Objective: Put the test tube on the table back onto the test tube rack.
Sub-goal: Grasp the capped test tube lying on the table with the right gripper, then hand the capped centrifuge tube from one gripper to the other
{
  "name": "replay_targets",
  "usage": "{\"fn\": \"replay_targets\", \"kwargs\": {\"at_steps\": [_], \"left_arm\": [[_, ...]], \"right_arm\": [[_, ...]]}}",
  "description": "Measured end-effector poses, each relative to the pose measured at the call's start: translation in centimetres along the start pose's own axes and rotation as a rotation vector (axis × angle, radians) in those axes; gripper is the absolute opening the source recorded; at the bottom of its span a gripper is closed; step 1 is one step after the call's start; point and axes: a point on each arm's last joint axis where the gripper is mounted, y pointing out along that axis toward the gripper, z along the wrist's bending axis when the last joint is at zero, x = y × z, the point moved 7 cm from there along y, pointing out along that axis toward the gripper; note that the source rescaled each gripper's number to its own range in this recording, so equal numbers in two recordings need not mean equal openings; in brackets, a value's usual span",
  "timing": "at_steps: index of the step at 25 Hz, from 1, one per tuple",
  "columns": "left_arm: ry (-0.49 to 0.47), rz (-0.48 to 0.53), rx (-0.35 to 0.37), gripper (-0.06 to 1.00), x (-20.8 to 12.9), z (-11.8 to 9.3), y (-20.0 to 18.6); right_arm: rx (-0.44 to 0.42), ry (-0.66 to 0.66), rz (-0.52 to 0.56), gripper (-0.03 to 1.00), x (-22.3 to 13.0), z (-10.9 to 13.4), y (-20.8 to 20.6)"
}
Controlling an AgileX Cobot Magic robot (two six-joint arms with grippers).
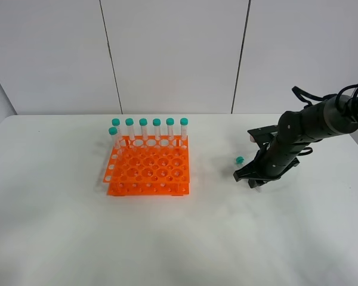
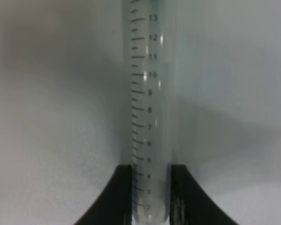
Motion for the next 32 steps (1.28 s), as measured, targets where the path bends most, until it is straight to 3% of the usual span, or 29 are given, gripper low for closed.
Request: {"fn": "replay_targets", "kwargs": {"at_steps": [7, 11, 15, 20, 25, 32], "left_arm": [[0.000, 0.000, 0.000, 0.84, 0.0, 0.0, 0.0], [0.000, 0.000, 0.000, 0.84, 0.0, 0.0, 0.0], [0.000, 0.000, 0.000, 0.84, 0.0, 0.0, 0.0], [0.000, 0.000, 0.000, 0.84, 0.0, 0.0, 0.0], [0.000, 0.000, 0.000, 0.84, 0.0, 0.0, 0.0], [0.000, 0.000, 0.000, 0.84, 0.0, 0.0, 0.0]], "right_arm": [[0.002, -0.037, -0.026, 0.01, 0.4, 0.1, -0.7], [-0.005, -0.049, -0.095, 0.01, 1.6, 0.0, -3.1], [-0.016, -0.081, -0.191, 0.01, 3.0, 0.0, -5.8], [-0.004, -0.103, -0.384, 0.01, 5.7, 0.7, -9.9], [0.005, -0.275, -0.528, 0.01, 7.6, 4.5, -11.9], [0.029, -0.448, -0.699, 0.01, 8.9, 11.9, -13.6]]}}
